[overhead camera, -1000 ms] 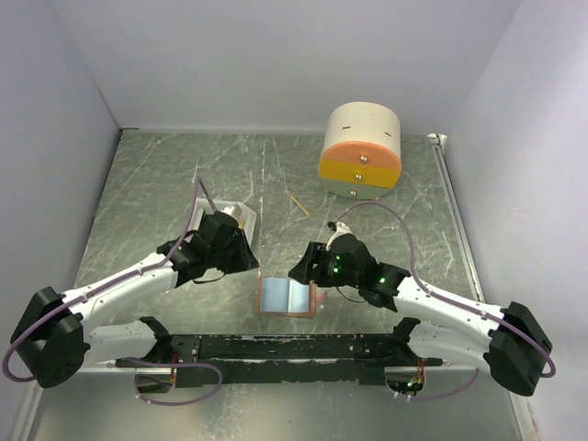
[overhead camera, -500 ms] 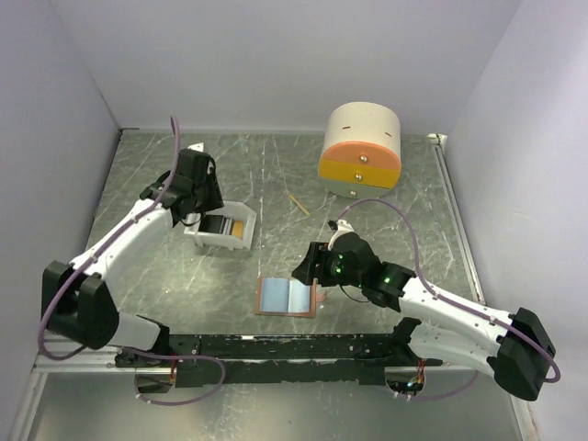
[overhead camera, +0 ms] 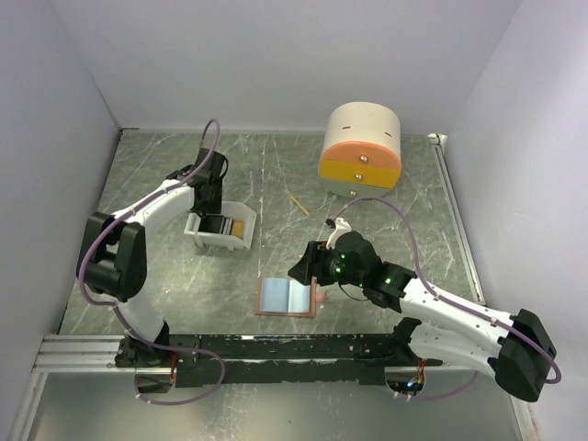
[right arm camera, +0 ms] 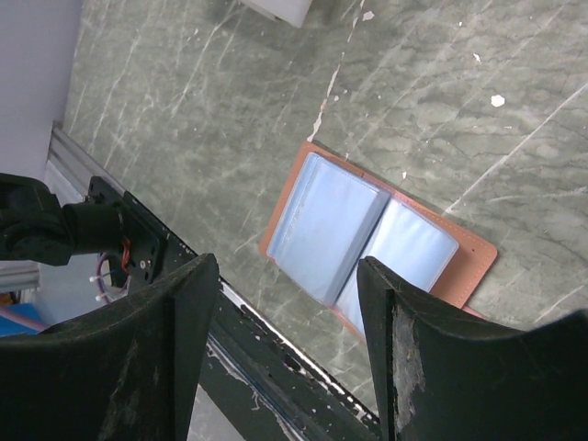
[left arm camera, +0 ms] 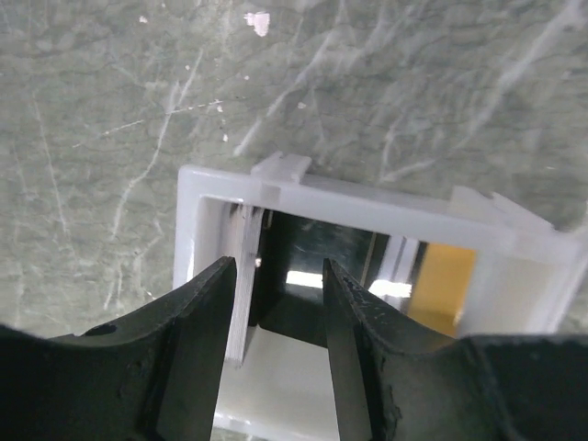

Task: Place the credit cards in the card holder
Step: Pick up the credit card from the storage box, then insert the credit card into the card holder.

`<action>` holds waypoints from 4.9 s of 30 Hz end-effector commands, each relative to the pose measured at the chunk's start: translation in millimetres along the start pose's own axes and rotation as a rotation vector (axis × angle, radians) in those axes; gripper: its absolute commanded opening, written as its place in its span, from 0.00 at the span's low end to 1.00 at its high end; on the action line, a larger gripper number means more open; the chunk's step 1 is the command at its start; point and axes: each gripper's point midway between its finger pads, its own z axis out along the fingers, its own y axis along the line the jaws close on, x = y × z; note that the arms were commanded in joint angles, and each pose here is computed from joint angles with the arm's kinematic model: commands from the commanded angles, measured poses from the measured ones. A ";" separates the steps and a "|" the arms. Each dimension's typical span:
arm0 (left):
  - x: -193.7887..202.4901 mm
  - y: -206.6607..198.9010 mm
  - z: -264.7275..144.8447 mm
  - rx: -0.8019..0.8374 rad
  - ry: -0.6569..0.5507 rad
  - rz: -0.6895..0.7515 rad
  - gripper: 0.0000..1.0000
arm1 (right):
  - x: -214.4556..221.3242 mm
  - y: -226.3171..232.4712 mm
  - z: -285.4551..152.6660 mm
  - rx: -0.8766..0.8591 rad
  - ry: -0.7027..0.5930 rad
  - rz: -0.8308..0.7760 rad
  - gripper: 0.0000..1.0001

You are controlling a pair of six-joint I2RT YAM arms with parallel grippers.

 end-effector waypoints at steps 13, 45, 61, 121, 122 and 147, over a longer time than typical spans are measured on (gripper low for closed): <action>6.0 26.8 19.8 -0.178 0.041 0.099 0.51 | -5.7 4.6 -3.8 -0.026 -0.035 -0.028 0.64; -9.5 30.1 11.8 -0.297 0.014 0.181 0.21 | -2.0 -2.7 -3.2 -0.011 -0.042 -0.022 0.66; -29.2 16.2 -12.1 -0.191 -0.013 0.145 0.07 | -1.6 -3.3 -2.9 -0.009 -0.042 -0.019 0.66; 125.0 -168.3 -142.3 1.009 0.213 -0.430 0.07 | 57.8 -79.2 19.0 0.325 0.207 -0.009 0.26; 127.1 -171.5 -140.5 1.016 0.216 -0.427 0.07 | 60.9 -81.7 19.3 0.331 0.216 -0.010 0.25; 174.1 -191.4 -100.0 0.941 0.292 -0.353 0.07 | 75.8 -94.5 17.3 0.348 0.231 0.008 0.17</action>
